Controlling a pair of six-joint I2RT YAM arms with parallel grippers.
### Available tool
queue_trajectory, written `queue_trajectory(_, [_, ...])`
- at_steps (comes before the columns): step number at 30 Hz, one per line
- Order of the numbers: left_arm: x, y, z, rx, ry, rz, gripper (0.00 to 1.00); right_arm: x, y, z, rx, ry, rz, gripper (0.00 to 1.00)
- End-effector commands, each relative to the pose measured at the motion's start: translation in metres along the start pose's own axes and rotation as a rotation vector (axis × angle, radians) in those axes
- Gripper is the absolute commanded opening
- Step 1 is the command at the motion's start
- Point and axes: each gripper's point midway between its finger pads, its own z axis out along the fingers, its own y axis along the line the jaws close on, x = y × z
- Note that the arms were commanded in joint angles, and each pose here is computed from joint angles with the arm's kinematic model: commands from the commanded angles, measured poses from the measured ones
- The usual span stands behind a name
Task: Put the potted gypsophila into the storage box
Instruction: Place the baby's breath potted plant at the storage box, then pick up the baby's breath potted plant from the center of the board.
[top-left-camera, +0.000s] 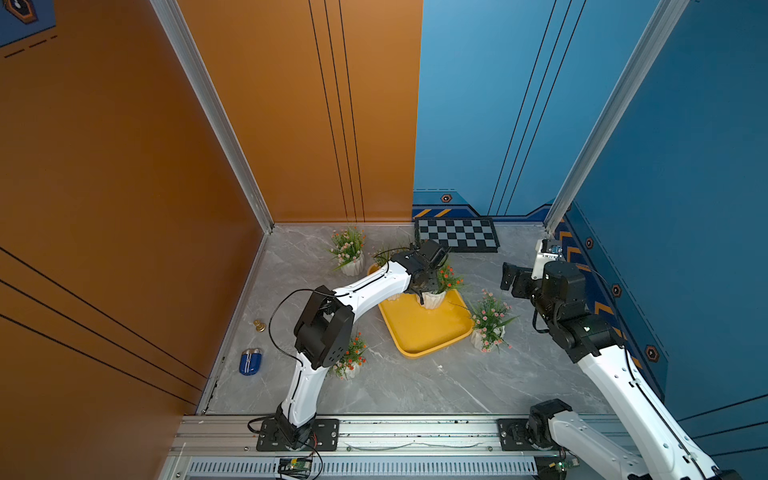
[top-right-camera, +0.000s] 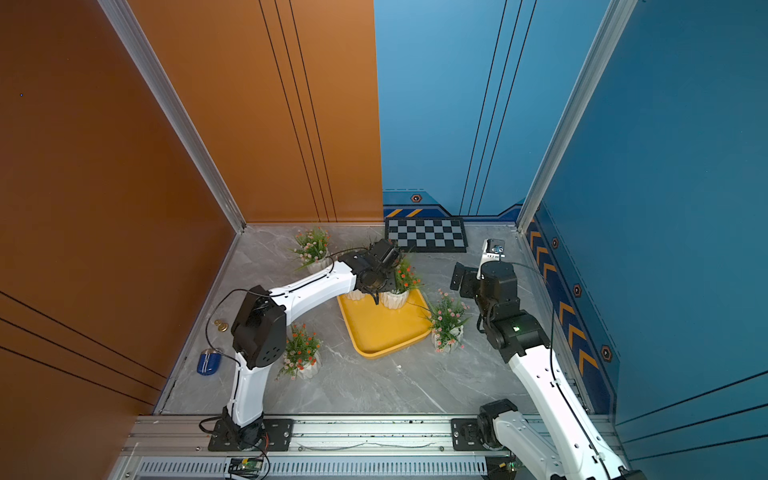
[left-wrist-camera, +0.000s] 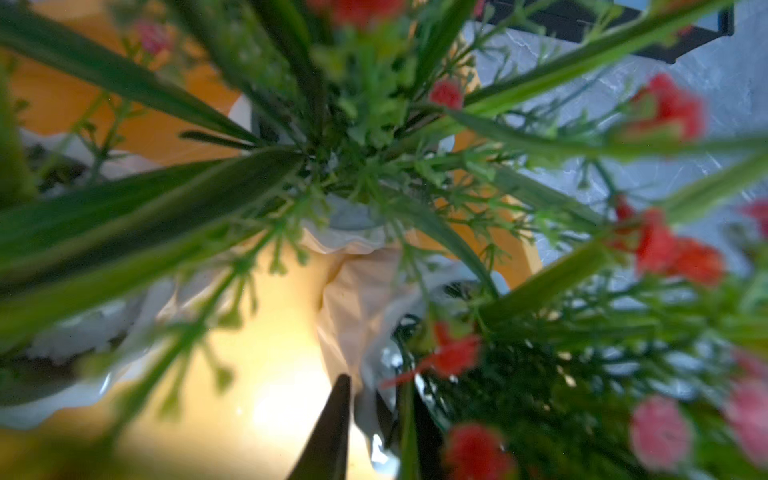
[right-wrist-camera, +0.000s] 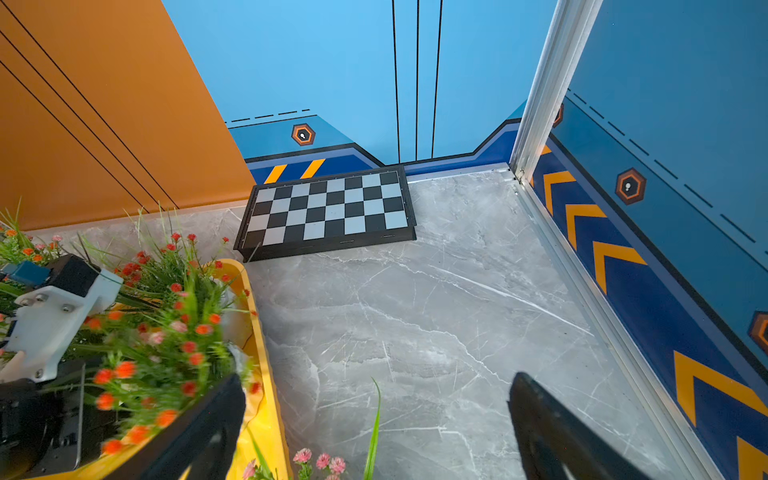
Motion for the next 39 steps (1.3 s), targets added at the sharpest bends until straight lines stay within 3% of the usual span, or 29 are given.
queue_trajectory(1, [-0.017,-0.002,-0.024,0.028,-0.069,-0.009,0.32,0.003,0.001,0.001,-0.008,0.02,0.017,1.0])
queue_trajectory(7, [-0.018,0.0,-0.049,0.049,-0.095,0.01,0.36,-0.001,0.004,0.001,-0.022,0.017,0.031,1.0])
queue_trajectory(12, [-0.039,0.014,-0.108,0.065,-0.215,0.061,0.47,-0.004,0.009,0.006,-0.031,0.022,0.038,1.0])
queue_trajectory(16, [-0.056,0.052,-0.146,0.069,-0.266,0.047,0.52,-0.01,0.024,0.013,-0.067,0.019,0.033,1.0])
queue_trajectory(21, [-0.063,0.142,-0.164,-0.055,-0.279,-0.051,0.54,-0.017,0.048,0.022,-0.101,0.019,-0.001,1.0])
queue_trajectory(25, [-0.059,0.218,-0.164,-0.141,-0.259,-0.188,0.55,-0.022,0.067,0.031,-0.113,0.024,-0.04,1.0])
queue_trajectory(29, [-0.057,0.272,-0.155,-0.209,-0.226,-0.288,0.55,-0.026,0.089,0.039,-0.142,0.027,-0.065,1.0])
queue_trajectory(39, [-0.061,0.328,-0.081,-0.252,-0.059,-0.393,0.55,-0.03,0.159,0.048,-0.275,0.018,-0.199,1.0])
